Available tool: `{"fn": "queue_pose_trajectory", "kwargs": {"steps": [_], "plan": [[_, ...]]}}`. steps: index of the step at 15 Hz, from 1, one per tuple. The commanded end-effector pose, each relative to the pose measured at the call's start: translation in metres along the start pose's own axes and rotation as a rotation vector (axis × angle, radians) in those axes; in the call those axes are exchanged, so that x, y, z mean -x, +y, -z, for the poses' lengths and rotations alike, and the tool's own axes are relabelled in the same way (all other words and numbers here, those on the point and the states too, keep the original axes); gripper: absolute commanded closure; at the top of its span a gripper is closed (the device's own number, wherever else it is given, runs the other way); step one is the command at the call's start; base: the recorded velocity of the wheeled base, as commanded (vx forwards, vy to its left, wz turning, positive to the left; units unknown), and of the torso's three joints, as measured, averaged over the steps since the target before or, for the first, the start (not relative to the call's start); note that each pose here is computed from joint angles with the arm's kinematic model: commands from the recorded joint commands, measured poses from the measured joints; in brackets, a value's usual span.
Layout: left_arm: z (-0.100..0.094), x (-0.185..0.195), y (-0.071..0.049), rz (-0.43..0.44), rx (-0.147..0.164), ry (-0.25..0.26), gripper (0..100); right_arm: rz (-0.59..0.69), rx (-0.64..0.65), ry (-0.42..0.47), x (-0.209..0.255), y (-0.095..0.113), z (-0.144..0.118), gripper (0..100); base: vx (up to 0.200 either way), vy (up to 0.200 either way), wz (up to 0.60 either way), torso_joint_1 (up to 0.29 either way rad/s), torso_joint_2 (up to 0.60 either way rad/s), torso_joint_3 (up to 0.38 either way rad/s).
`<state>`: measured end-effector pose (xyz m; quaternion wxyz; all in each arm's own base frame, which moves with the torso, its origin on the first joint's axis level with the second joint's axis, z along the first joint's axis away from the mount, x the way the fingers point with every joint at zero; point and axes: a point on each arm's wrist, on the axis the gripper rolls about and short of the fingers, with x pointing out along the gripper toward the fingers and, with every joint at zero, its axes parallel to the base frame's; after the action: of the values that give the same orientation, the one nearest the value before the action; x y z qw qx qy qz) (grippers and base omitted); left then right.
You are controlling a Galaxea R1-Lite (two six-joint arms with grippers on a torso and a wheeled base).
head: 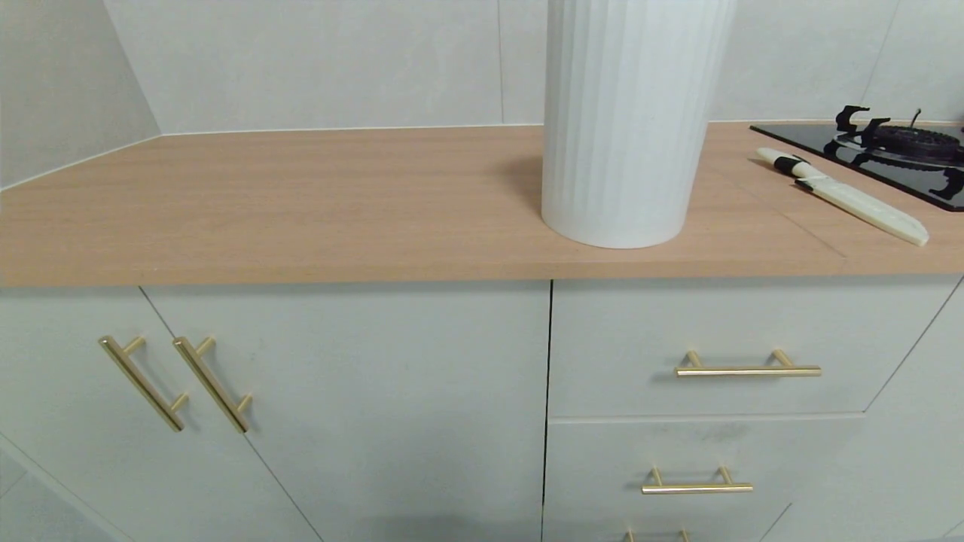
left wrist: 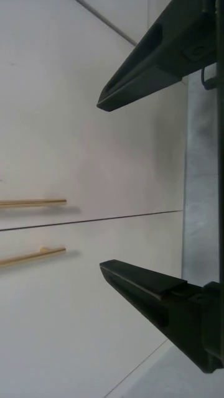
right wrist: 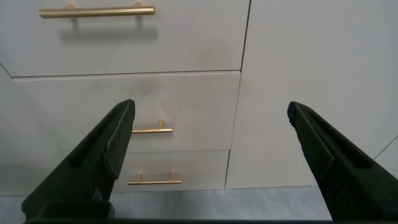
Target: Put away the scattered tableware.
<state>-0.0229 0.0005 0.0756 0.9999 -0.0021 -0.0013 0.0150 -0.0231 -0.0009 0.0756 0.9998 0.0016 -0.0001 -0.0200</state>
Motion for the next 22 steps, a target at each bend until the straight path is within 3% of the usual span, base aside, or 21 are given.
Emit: {"fn": "queue_pose_trajectory", "kwargs": {"steps": [1,3,16,22], "plan": [[-0.0001,-0.0001,0.0,-0.001,0.0,0.001,0,0.0,0.0,0.002,-0.0001,0.0,0.0,0,0.0,0.0,-0.6,0.002,0.0,0.007],[-0.0001,-0.0001,0.0,-0.001,0.0,0.001,0,0.0,0.0,0.002,-0.0001,0.0,0.0,0,0.0,0.0,-0.6,0.002,0.0,0.002],[-0.0001,-0.0001,0.0,-0.001,0.0,0.001,0,-0.002,0.0,0.002,-0.0001,0.0,0.0,0,0.0,0.0,0.0,0.002,-0.01,-0.005],[-0.0001,-0.0001,0.0,-0.001,0.0,0.001,0,0.0,0.0,0.002,-0.0001,0.0,0.0,0,0.0,0.0,0.0,0.093,-0.36,-0.286]]}}
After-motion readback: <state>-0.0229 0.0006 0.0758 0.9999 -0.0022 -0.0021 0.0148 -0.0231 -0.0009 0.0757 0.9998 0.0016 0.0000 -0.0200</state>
